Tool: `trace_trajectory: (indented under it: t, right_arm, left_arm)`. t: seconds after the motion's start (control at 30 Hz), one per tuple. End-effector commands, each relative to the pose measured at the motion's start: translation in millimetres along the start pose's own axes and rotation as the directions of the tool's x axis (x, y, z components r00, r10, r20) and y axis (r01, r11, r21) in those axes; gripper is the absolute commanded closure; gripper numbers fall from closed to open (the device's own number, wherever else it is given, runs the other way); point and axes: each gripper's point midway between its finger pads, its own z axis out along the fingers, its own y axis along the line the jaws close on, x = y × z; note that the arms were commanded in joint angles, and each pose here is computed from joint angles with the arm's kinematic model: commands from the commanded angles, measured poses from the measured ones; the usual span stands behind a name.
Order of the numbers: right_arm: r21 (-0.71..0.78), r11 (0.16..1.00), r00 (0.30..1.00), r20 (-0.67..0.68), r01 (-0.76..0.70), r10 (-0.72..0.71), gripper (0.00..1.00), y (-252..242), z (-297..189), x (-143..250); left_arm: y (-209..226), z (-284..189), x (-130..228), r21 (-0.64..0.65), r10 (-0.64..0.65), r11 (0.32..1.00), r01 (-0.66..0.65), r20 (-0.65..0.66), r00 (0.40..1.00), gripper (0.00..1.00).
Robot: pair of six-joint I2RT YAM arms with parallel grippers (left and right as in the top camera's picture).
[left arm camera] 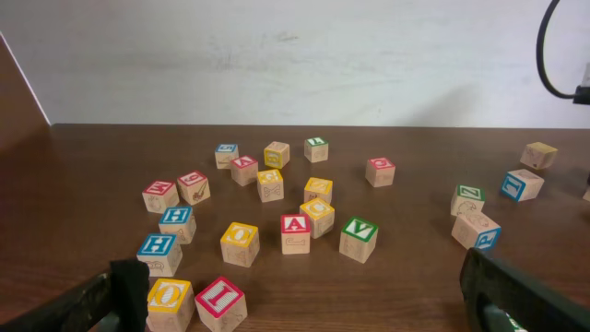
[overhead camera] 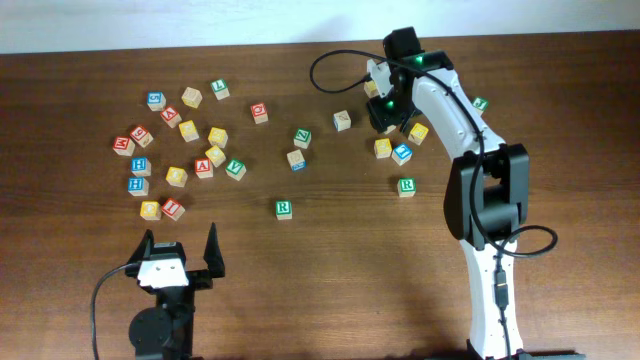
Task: Spell out RSS
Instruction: 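Move the right gripper to the yellow S block and grasp it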
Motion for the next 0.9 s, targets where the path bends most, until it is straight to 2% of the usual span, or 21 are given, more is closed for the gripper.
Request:
trace_trajectory:
  t: [0.0,0.4,0.6,0.7,0.87]
  right_arm:
    - [-0.020,1.000,0.999,-0.043,0.004,-0.005,0.41,3.4,18.6,10.7]
    - [-0.014,1.000,0.999,-0.050,0.001,-0.001,0.67,2.3,26.6,12.0]
    - [-0.010,1.000,0.999,-0.034,-0.025,0.024,0.71,1.5,26.7,8.1]
    - [-0.011,1.000,0.999,-0.038,-0.026,0.025,0.80,1.7,26.5,9.0]
    - [-0.007,0.998,0.997,-0.020,-0.068,0.068,0.81,2.7,15.9,4.4]
  left_arm:
    - [-0.6,0.1,2.4,0.001,-0.009,1.000,0.009,-0.005,1.000,0.01]
    - [-0.6,0.1,2.4,0.001,-0.009,1.000,0.009,-0.005,1.000,0.01]
    - [-0.6,0.1,2.4,0.001,-0.009,1.000,0.009,-0.005,1.000,0.01]
    - [-0.6,0.2,2.5,0.001,-0.009,1.000,0.009,-0.006,1.000,0.01]
    - [-0.6,0.1,2.4,0.001,-0.009,1.000,0.009,-0.005,1.000,0.01]
